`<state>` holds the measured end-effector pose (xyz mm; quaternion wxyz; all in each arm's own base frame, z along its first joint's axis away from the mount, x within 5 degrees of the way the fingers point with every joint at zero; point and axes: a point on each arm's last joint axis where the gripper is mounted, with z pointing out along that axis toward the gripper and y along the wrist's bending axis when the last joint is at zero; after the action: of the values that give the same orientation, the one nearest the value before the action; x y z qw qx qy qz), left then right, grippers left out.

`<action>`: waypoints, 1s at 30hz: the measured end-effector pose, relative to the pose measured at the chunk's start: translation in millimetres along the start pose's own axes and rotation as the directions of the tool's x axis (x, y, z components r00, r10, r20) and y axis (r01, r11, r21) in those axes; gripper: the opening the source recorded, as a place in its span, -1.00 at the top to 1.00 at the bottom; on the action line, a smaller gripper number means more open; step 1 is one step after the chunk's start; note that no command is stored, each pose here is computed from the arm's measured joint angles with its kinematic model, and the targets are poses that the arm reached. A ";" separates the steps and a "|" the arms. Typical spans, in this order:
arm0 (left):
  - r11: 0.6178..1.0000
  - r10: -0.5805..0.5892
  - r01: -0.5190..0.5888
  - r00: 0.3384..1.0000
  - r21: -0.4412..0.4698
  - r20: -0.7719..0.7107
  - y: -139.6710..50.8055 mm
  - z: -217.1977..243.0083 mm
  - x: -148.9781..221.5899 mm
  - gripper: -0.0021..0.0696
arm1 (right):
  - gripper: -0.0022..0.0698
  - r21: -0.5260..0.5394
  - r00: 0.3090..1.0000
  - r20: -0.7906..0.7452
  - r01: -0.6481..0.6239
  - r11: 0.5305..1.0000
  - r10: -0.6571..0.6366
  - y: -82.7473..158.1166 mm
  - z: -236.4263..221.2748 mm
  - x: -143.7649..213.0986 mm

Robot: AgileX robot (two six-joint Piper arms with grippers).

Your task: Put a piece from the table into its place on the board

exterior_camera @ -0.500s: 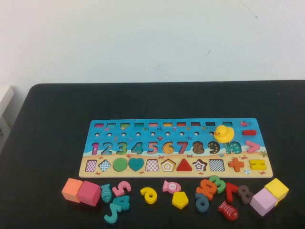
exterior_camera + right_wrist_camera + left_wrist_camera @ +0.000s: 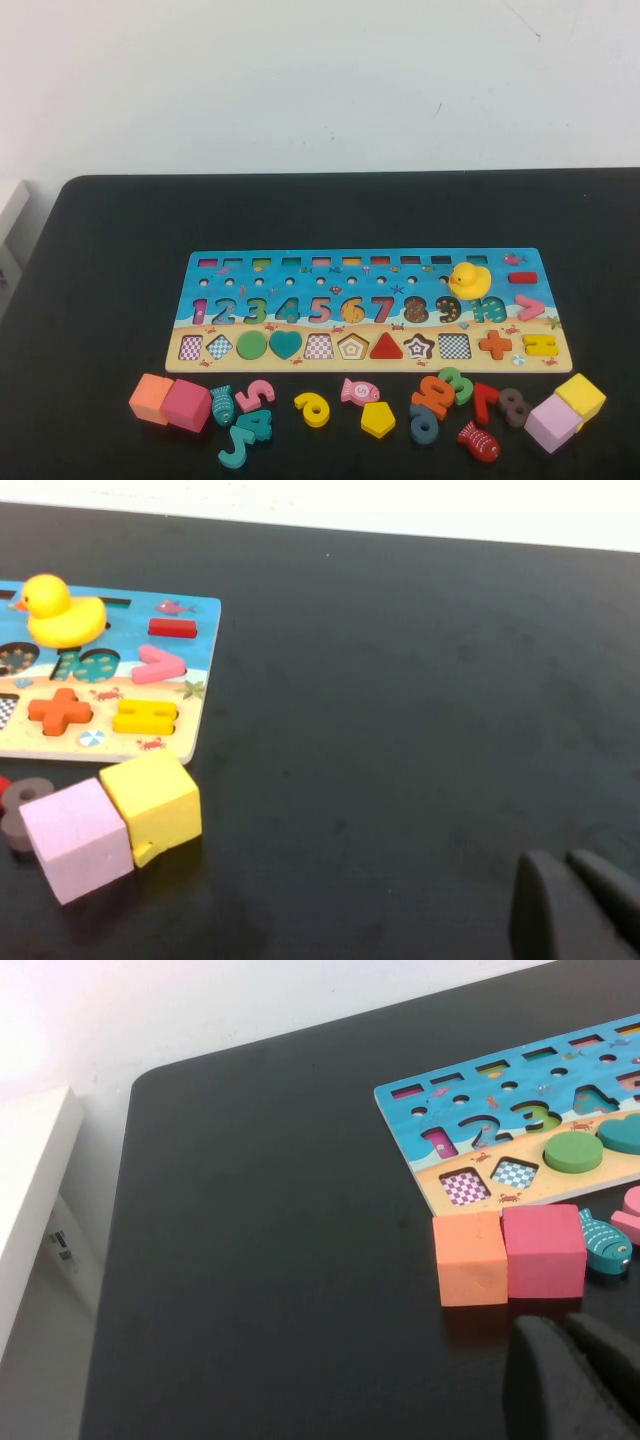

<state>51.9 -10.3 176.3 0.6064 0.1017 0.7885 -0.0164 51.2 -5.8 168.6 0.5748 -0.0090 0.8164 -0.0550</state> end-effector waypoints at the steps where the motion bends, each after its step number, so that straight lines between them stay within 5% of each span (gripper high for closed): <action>1: 1.000 0.000 0.000 1.000 0.000 0.000 0.0 0.0 0.0 0.95 | 0.89 0.000 1.000 0.000 0.000 1.000 0.000 0.0 0.0 0.0; 8: 1.000 0.000 0.000 1.000 0.000 0.001 0.0 0.0 -0.1 0.95 | 0.89 -0.030 0.998 -0.001 -0.067 0.997 0.067 2.7 0.0 -0.1; 11: 1.000 0.000 0.000 1.000 -0.001 0.002 0.1 0.0 -0.2 0.95 | 0.89 -0.106 0.971 -0.013 -0.240 0.965 0.240 9.6 -0.5 -1.2; 14: 1.000 0.000 0.000 1.000 -0.001 0.002 0.1 0.0 -0.2 0.95 | 0.89 -0.198 0.881 -0.065 -0.473 0.859 0.470 18.7 -2.0 -3.4; 19: 1.000 0.000 0.000 1.000 -0.001 0.002 0.1 0.0 -0.2 0.95 | 0.89 -0.314 0.643 -0.171 -0.754 0.577 0.747 30.2 -6.0 -12.4; 22: 1.000 0.000 0.000 1.000 -0.001 0.002 0.1 0.0 -0.2 0.95 | 0.89 -0.333 0.576 -0.187 -0.799 0.501 0.795 31.1 -6.9 -15.6; 30: 1.000 -0.002 0.002 1.000 0.000 0.002 0.0 0.0 -0.2 0.95 | 0.89 -0.350 0.613 -0.134 -0.764 0.542 0.778 28.9 -6.4 -17.8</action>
<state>52.0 -10.4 176.5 0.6073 0.1010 0.7879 -0.0169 52.6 24.8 184.6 0.5424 0.2405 0.7203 0.3594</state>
